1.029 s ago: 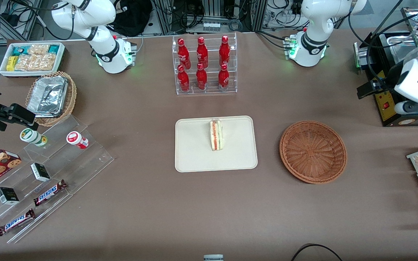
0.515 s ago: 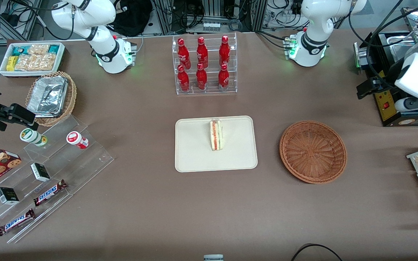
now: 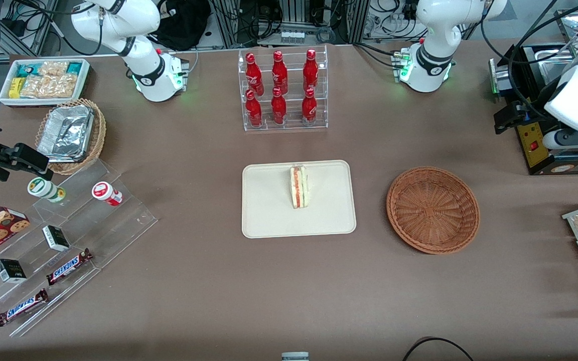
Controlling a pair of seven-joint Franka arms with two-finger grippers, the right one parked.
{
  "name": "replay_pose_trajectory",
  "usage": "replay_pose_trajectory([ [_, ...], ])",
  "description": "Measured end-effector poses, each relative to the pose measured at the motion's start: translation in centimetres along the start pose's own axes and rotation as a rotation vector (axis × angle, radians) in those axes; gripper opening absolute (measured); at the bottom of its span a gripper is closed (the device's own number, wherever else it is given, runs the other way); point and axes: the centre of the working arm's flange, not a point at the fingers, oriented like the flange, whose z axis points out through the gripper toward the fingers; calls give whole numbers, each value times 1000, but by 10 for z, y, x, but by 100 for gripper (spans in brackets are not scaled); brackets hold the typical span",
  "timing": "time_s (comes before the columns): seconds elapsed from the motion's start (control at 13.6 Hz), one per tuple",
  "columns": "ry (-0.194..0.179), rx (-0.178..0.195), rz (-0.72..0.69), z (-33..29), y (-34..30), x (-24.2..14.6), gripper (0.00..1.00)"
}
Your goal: Place sandwich from basket to tray
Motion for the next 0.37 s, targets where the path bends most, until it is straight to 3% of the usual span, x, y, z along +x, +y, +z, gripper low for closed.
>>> replay_pose_trajectory([
  [0.37,6,-3,-25,-3,-12,0,100],
])
